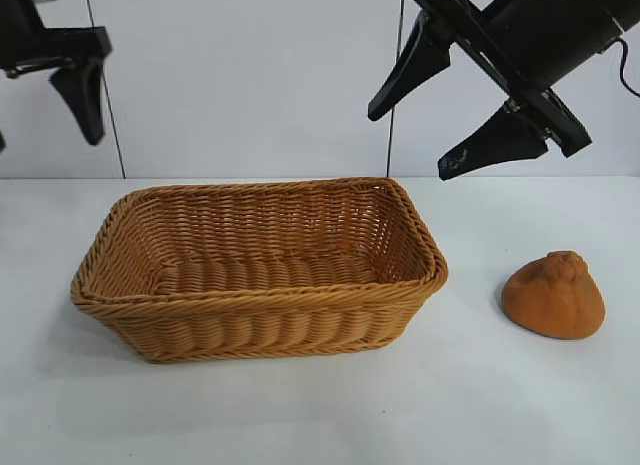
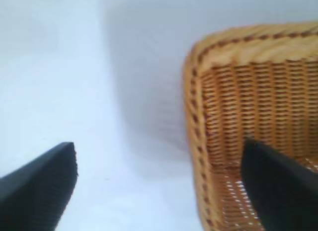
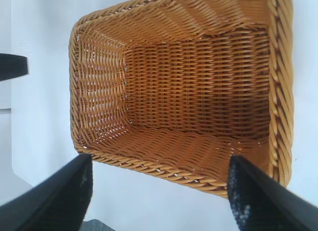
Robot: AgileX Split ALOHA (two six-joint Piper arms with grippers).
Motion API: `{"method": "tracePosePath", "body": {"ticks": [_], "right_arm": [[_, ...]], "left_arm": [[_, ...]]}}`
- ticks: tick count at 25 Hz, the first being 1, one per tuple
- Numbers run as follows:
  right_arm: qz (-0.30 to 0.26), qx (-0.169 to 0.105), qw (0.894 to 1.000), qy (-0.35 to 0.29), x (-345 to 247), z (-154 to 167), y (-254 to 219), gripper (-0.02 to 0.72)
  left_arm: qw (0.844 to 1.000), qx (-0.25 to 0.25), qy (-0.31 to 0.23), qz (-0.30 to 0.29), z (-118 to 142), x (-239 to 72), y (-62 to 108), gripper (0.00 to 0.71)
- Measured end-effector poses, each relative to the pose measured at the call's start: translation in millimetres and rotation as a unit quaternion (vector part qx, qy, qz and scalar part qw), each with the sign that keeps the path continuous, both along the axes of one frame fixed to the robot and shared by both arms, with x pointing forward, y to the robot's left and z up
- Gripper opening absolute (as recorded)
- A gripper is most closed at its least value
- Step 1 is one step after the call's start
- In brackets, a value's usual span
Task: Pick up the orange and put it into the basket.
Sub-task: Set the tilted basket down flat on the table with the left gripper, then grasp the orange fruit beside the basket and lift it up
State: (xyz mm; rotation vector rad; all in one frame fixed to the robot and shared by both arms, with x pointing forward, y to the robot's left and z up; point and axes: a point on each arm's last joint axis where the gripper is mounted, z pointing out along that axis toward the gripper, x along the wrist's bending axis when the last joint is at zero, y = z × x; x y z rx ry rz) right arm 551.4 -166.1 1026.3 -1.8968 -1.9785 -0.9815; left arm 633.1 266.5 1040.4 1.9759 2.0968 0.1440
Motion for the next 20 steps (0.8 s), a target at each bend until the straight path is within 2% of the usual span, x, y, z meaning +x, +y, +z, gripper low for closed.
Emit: {"method": "tracePosePath", "body": {"ticks": [2,5,16,20], "right_arm": [[0.000,0.000,1.000,0.000,0.0,0.0,0.0,0.517],[0.000,0.000,1.000,0.000,0.0,0.0,0.0,0.517],[0.003,0.000,1.000,0.003,-0.8,-0.2,0.2,0.517],[0.009,0.001,1.000,0.011,-2.5,-0.4,0.6,0.517]], "left_arm": [[1.000,0.019,0.005,0.015,5.9,-4.0,20.9,0.638],[0.999,0.031,0.017,0.012,11.6,-10.2,31.7,0.638],[1.000,0.029,-0.001,-0.011,38.3,-37.4,30.7,0.638],[1.000,0.026,0.000,-0.014,48.2,-87.7,30.0,0.638]]}}
